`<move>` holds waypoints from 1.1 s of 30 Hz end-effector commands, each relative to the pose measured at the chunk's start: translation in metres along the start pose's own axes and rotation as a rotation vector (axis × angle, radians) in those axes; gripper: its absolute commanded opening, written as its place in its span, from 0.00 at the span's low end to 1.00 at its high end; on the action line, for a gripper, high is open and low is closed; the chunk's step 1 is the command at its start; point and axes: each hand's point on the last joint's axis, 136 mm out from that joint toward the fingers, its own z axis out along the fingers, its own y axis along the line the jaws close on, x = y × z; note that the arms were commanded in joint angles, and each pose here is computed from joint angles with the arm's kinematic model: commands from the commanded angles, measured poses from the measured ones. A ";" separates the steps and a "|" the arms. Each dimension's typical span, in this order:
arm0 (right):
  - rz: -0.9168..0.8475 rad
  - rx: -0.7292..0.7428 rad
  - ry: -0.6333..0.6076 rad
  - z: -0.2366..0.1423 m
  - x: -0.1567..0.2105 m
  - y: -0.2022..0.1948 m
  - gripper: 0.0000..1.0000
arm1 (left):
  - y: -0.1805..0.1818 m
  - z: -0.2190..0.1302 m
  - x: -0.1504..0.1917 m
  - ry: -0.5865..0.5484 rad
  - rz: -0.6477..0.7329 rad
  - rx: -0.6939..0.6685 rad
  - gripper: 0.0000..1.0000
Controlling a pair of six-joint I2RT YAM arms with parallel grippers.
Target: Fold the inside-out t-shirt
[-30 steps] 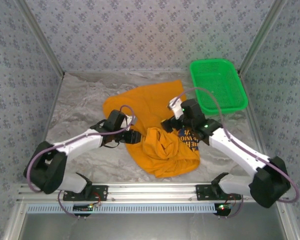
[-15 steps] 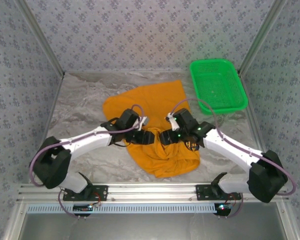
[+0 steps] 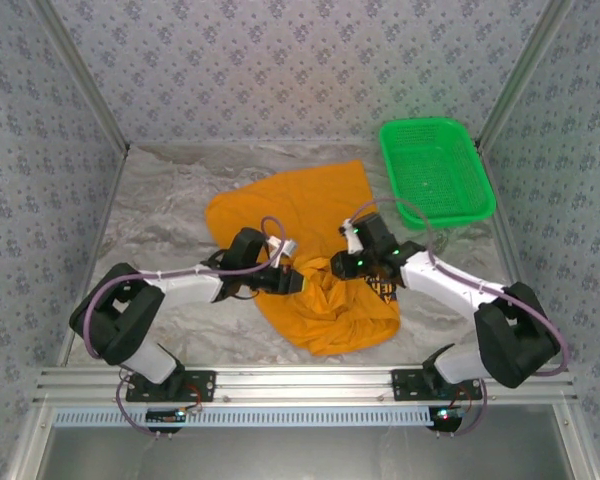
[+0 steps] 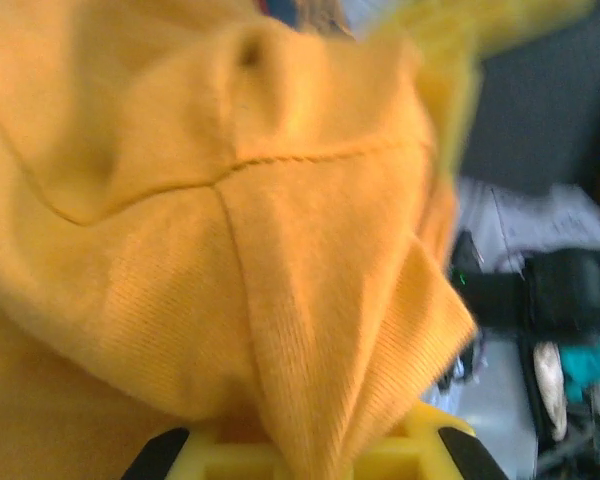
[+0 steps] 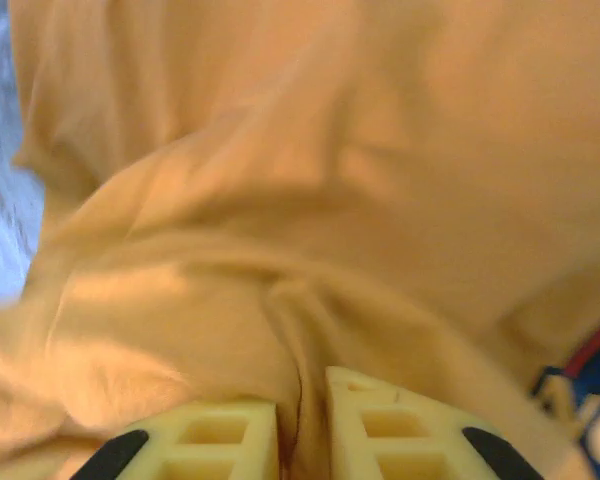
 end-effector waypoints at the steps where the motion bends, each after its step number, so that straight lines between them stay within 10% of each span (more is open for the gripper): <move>1: -0.026 0.036 0.100 0.003 0.021 -0.020 0.29 | -0.055 -0.012 0.000 -0.013 0.320 0.246 0.00; 10: -0.476 -0.091 -0.233 -0.075 0.005 0.037 0.51 | -0.065 -0.016 -0.002 -0.007 0.397 0.230 0.00; 18: -1.178 0.041 -0.405 -0.067 0.025 0.074 0.42 | -0.065 -0.015 0.002 0.026 0.419 0.236 0.01; 31: -1.478 -0.001 -0.492 -0.029 0.022 0.097 0.39 | -0.069 -0.010 0.018 0.097 0.462 0.241 0.04; 33: -1.487 -0.054 -0.519 -0.035 0.021 0.104 0.26 | -0.065 -0.010 0.018 0.097 0.465 0.228 0.05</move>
